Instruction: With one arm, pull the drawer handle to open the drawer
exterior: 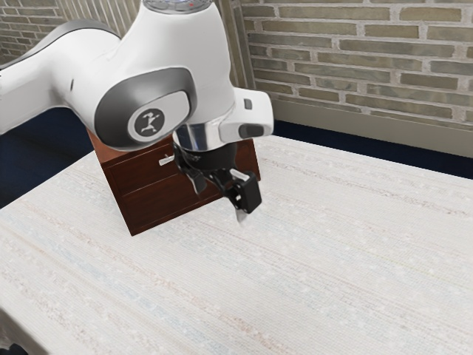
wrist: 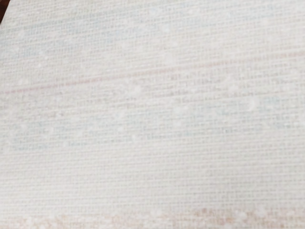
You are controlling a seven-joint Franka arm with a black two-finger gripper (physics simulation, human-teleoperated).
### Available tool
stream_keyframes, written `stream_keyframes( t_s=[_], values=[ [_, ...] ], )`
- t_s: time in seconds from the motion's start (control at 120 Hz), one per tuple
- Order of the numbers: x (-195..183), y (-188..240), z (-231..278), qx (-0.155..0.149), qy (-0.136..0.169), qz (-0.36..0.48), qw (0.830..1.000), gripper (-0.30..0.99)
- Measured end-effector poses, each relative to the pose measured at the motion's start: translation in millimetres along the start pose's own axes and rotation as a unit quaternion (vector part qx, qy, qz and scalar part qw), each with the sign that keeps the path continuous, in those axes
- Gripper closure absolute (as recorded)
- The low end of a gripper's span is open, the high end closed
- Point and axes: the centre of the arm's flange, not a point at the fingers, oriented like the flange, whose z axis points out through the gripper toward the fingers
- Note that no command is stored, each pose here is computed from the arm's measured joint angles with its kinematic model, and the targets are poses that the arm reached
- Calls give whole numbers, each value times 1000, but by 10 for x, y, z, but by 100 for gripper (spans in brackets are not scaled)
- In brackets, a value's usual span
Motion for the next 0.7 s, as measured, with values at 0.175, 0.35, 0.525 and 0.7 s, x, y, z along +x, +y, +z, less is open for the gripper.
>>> stream_keyframes(
  t_s=[0.175,0.35,0.525,0.7],
  values=[
    [-21,-475,476,24,-27,-23,999,0],
    [173,-740,648,69,14,-1,997,0],
    [281,-808,576,84,51,24,995,0],
    [336,-986,727,92,48,35,994,0]
  ],
)
